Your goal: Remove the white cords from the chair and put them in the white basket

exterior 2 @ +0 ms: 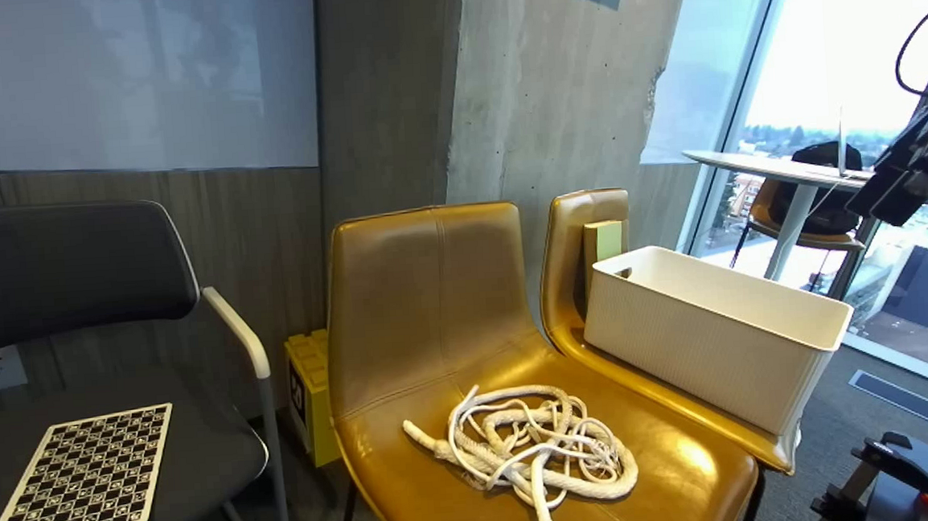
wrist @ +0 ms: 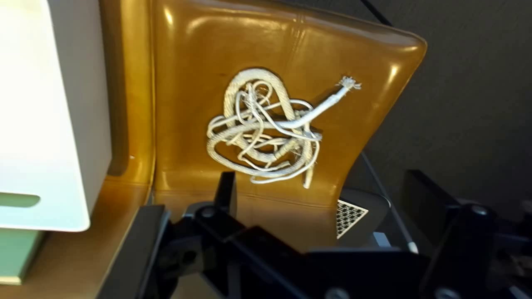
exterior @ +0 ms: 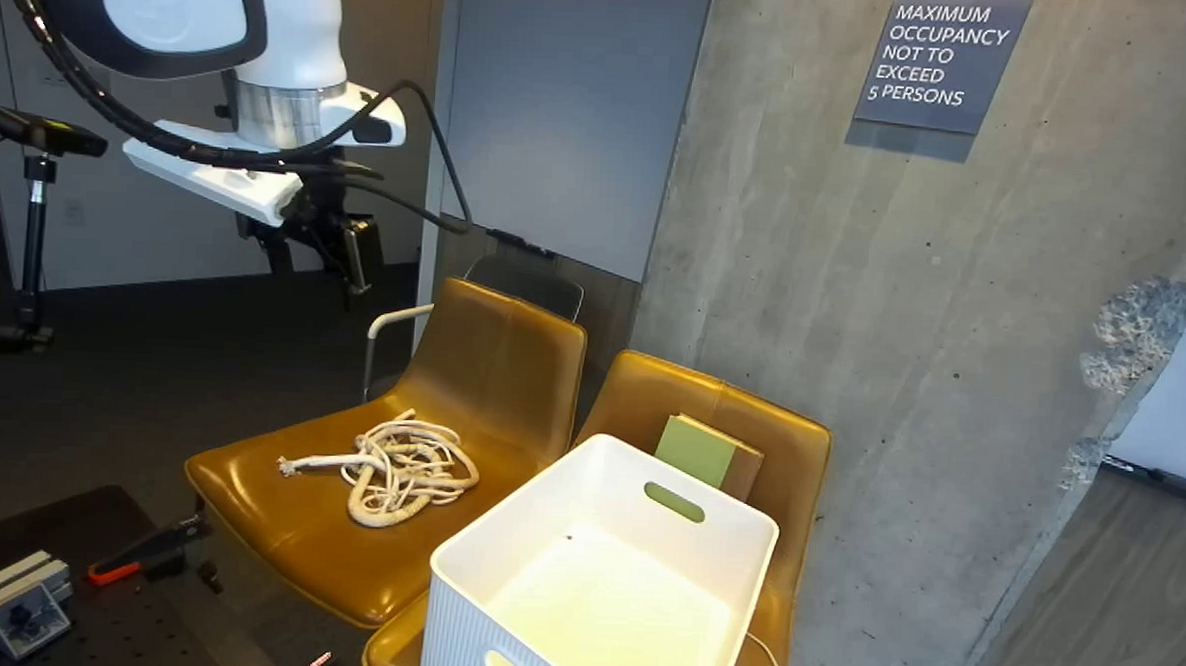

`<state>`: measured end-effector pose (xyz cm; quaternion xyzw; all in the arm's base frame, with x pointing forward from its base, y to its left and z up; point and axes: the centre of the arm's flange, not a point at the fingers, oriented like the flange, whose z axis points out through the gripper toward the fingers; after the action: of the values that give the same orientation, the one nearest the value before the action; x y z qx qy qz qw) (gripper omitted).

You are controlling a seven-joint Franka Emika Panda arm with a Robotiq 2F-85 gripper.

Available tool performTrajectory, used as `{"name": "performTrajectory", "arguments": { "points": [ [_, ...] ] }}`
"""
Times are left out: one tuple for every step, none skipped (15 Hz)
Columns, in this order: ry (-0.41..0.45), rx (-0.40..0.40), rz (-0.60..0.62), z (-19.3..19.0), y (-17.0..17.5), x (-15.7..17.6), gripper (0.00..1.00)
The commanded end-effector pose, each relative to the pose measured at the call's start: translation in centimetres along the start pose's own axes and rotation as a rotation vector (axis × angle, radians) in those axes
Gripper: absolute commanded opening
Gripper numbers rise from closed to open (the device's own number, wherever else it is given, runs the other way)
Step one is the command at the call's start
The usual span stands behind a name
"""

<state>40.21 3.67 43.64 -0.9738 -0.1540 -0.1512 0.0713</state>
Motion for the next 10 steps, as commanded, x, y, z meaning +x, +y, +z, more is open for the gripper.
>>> {"name": "performTrajectory", "arguments": {
  "points": [
    [0.095,0.01,-0.1,3.3,-5.4,3.2,1.0],
    [0.119,0.007,-0.129,4.6,-6.7,4.5,1.0],
    [0.139,0.003,-0.156,5.9,-7.6,5.6,1.0],
    [0.155,-0.004,-0.181,7.4,-8.3,6.6,1.0],
    [0.166,-0.012,-0.201,9.1,-8.8,7.4,1.0],
    [0.173,-0.017,-0.217,10.8,-9.0,8.2,1.0],
    [0.17,-0.03,-0.233,13.0,-9.1,8.9,1.0],
    [0.162,-0.038,-0.245,15.0,-9.0,9.4,1.0],
    [0.146,-0.044,-0.256,17.1,-8.7,9.7,1.0],
    [0.123,-0.049,-0.263,19.4,-8.2,9.9,1.0]
  ]
}}
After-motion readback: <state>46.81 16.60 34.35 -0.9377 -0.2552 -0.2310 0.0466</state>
